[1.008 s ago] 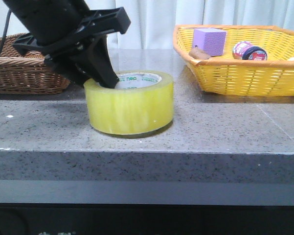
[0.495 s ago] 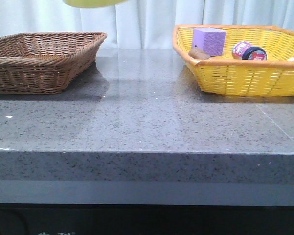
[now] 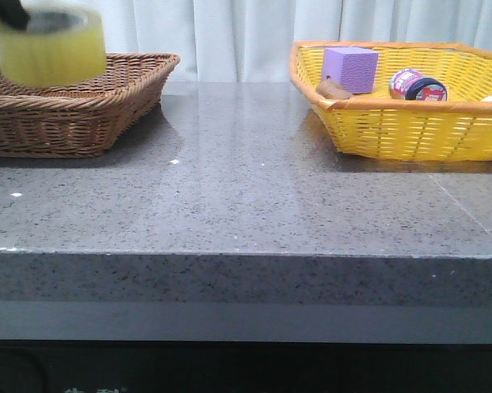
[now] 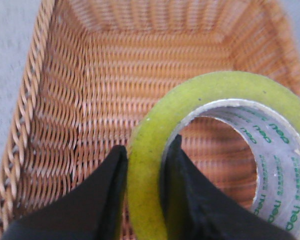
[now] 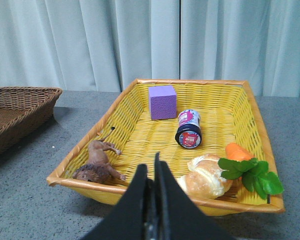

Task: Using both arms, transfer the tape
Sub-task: 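Lift the tape roll with the left gripper over the brown basket, then lower the tape roll into the brown basket and open the left gripper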

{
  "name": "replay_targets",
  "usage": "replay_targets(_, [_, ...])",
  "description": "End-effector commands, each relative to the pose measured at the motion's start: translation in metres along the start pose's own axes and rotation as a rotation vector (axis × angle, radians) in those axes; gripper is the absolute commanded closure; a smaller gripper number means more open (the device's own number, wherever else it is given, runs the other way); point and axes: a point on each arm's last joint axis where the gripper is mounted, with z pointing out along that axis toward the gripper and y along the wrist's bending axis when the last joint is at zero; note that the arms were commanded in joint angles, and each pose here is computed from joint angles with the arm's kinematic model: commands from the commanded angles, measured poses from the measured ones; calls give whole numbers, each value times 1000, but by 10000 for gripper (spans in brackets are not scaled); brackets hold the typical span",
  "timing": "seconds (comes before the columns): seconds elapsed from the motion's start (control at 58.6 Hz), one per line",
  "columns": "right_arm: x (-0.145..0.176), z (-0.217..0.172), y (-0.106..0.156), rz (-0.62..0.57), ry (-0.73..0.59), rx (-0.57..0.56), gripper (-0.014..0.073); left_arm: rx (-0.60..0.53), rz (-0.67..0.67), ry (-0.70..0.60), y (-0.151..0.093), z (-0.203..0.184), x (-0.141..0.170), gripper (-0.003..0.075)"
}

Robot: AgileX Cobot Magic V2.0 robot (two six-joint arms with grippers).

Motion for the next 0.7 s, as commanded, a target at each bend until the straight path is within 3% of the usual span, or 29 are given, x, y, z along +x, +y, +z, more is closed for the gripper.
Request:
replay_targets(0.0, [-16, -1, 1, -13, -107, 0, 685, 7, -25, -105, 2, -14, -17, 643])
replay_targets(0.12, [-16, -1, 1, -13, -108, 0, 685, 6, -27, -73, 3, -7, -14, 611])
replay_targets(0.29, [-16, -1, 1, -13, -108, 0, 685, 8, -27, -103, 2, -18, -17, 411])
replay_targets(0.359, [-16, -1, 1, -13, -108, 0, 685, 9, -26, -126, 2, -27, -20, 367])
replay_targets(0.581, [-16, -1, 1, -13, -108, 0, 685, 14, -24, -238, 1, -74, -16, 377])
replay_targets(0.683, [-16, -1, 1, -13, -108, 0, 685, 16, -25, -311, 1, -99, 2, 428])
